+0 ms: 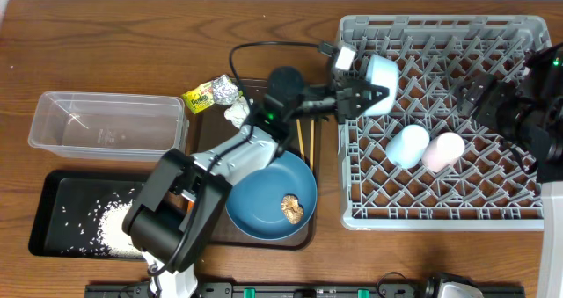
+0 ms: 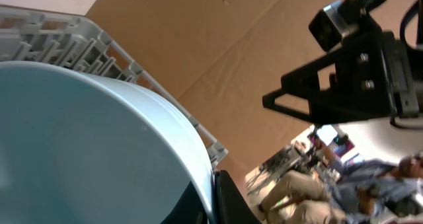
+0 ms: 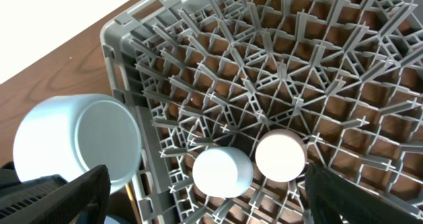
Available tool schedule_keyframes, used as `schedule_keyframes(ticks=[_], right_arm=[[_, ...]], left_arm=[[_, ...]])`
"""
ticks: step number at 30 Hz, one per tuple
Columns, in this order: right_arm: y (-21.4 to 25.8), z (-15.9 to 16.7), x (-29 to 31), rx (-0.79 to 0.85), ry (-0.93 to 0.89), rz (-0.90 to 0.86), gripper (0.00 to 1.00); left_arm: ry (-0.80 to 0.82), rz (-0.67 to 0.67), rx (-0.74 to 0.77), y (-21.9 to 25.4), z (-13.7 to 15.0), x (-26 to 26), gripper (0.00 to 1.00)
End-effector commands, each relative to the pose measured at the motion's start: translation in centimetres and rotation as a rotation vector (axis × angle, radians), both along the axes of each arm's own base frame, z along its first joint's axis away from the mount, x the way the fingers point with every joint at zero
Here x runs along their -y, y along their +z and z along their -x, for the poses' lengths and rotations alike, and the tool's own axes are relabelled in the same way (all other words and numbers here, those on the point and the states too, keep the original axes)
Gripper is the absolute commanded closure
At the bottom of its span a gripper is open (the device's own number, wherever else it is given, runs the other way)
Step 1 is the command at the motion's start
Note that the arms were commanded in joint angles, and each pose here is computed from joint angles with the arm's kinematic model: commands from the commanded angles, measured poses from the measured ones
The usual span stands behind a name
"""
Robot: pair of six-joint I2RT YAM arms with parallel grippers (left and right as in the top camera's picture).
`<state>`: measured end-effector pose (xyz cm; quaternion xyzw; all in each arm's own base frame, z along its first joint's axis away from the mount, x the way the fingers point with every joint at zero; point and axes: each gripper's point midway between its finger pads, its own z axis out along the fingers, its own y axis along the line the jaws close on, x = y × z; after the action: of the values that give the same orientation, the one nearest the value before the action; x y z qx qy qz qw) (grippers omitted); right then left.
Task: Sort waste into correct bins and load items into the dishwasher rack
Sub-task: 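Carry the bowl over and hand it to the right gripper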
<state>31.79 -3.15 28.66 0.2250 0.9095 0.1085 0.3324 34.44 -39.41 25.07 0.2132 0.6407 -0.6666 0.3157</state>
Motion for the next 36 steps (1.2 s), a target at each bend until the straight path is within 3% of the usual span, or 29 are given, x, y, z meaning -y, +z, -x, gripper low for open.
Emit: schedule_keyframes(ticks=[1, 17, 28, 36], right_arm=[[0.2, 0.1, 0.5, 0.000, -0.028, 0.006, 0.13], [-0.4, 0.9, 0.4, -0.042, -0.019, 0.005, 0.12], [-0.5, 1.0, 0.4, -0.046, -0.020, 0.005, 0.12], [-0.5, 1.1, 0.3, -0.050, -0.019, 0.004, 0.11]], left_arm=[[0.076, 0.032, -0.066, 0.0, -1.6, 0.6, 0.94], [0.058, 0.127, -0.276, -6.3, -3.1, 1.4, 0.94], [0.022, 0.200, -0.237, -3.9, -2.3, 1.5, 0.94], [0.017, 0.157, -0.290, -5.2, -2.3, 1.8, 0.94]])
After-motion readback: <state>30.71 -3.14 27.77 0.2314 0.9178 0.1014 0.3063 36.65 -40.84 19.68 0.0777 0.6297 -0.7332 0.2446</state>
